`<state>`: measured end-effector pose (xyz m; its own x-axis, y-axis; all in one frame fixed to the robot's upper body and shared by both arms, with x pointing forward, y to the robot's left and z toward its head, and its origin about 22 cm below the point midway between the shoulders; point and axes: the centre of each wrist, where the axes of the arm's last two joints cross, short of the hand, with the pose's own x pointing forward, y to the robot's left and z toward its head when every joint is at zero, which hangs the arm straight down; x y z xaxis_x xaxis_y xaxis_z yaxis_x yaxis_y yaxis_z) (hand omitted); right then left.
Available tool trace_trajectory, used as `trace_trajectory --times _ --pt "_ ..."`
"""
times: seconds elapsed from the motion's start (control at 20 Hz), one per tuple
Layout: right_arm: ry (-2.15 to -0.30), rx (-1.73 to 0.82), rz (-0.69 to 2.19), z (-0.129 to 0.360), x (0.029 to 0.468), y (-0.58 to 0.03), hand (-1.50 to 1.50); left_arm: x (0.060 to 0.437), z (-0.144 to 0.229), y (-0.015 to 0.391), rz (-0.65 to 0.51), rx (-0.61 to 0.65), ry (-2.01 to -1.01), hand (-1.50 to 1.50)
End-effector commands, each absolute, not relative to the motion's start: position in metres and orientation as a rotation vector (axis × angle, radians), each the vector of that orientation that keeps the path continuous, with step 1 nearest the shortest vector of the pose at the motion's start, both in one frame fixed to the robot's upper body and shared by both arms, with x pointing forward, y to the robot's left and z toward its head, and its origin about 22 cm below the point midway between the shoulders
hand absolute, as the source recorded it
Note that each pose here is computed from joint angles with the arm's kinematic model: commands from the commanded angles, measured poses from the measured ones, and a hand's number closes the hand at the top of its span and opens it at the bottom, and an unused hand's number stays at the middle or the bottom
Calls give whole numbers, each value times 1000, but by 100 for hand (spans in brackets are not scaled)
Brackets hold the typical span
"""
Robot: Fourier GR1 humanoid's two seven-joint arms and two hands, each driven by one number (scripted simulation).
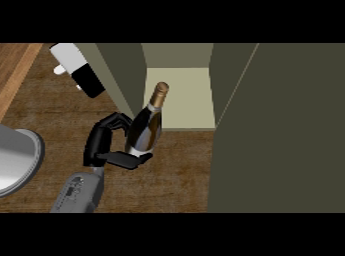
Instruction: Pick up the wine, place it into the cabinet and close the cabinet
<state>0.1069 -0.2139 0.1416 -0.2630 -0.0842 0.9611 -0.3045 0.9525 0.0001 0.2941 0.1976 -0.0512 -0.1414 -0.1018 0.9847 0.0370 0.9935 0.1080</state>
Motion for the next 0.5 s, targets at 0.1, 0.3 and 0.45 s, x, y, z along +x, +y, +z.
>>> trace_trajectory --times 0.1,0.3,0.45 --pt "-1885 340 222 152 84 -228 -150 308 -37 158 -226 107 -1698 150" --pt "-1861 341 184 150 95 -216 -150 326 -13 138 -279 186 -1702 150" --pt "-1881 342 218 158 85 -222 -150 321 -6 132 -258 149 -1695 150"
